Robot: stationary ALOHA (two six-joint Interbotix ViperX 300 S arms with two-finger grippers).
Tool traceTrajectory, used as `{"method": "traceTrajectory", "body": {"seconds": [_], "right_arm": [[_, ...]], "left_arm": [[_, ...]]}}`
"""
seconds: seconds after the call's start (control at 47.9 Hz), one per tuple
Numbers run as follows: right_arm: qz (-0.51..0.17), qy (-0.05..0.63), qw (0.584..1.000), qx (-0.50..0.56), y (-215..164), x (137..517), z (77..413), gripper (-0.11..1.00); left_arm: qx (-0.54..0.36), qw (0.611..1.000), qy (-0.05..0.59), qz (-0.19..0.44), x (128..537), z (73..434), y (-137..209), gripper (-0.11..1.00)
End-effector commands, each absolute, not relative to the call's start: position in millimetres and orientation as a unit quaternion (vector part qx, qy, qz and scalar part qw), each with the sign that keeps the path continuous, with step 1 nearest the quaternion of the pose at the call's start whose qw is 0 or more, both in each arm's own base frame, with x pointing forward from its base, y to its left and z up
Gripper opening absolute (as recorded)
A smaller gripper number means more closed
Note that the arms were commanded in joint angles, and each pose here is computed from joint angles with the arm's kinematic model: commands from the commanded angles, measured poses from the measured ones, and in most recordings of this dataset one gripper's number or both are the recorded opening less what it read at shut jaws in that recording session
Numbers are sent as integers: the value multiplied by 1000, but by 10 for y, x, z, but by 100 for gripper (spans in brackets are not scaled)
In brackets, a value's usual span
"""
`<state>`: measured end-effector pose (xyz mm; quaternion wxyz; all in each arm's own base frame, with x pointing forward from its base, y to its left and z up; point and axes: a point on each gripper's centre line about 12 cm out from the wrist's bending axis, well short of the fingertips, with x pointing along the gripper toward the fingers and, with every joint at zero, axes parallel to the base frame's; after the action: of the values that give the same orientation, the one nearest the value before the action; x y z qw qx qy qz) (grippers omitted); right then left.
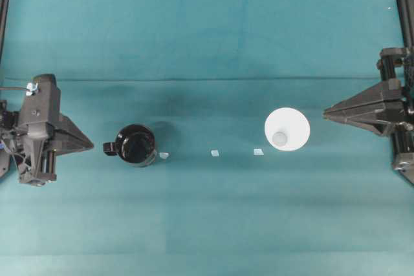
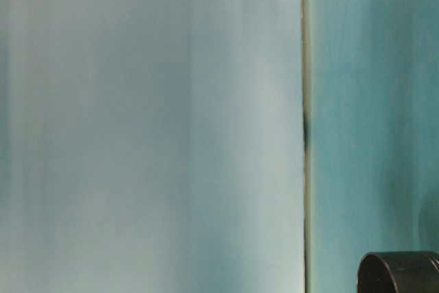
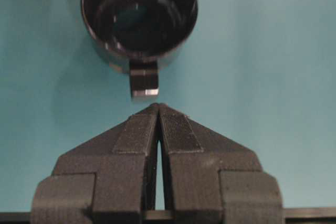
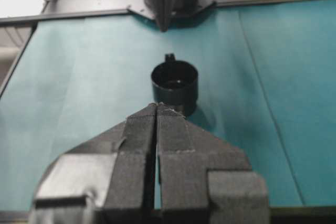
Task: Put the paper cup into the moved cup holder.
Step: 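Open the left gripper and grasp the black cup holder's handle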
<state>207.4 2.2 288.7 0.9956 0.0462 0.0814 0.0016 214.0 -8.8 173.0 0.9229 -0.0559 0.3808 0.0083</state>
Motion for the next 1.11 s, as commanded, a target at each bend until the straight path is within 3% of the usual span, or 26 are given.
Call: {"method": "traceTrajectory", "body": {"seconds": [0.0, 0.146, 0.292, 0.501, 0.585, 1.086], "right_arm": [[2, 75, 996, 52, 26, 2112, 2959, 2], [2, 81, 995, 53, 26, 2128, 2925, 2], [2, 87, 995, 53, 26, 2140, 2904, 2], [1, 99, 994, 53, 27, 2134, 2875, 2], [1, 103, 993, 54, 27, 2133, 2866, 2], [0, 110, 992, 58, 27, 2132, 2847, 2]], "left_arm": [[-56, 921, 384, 9, 2160, 1715, -85, 2], [-56, 917, 394, 11, 2174, 1671, -82, 4], [-55, 912, 407, 12, 2186, 1605, -83, 17], [-55, 903, 427, 14, 2204, 1490, -84, 75], [-54, 899, 434, 14, 2207, 1430, -84, 91], [-61, 924, 376, 19, 2461, 1390, -41, 87]]}}
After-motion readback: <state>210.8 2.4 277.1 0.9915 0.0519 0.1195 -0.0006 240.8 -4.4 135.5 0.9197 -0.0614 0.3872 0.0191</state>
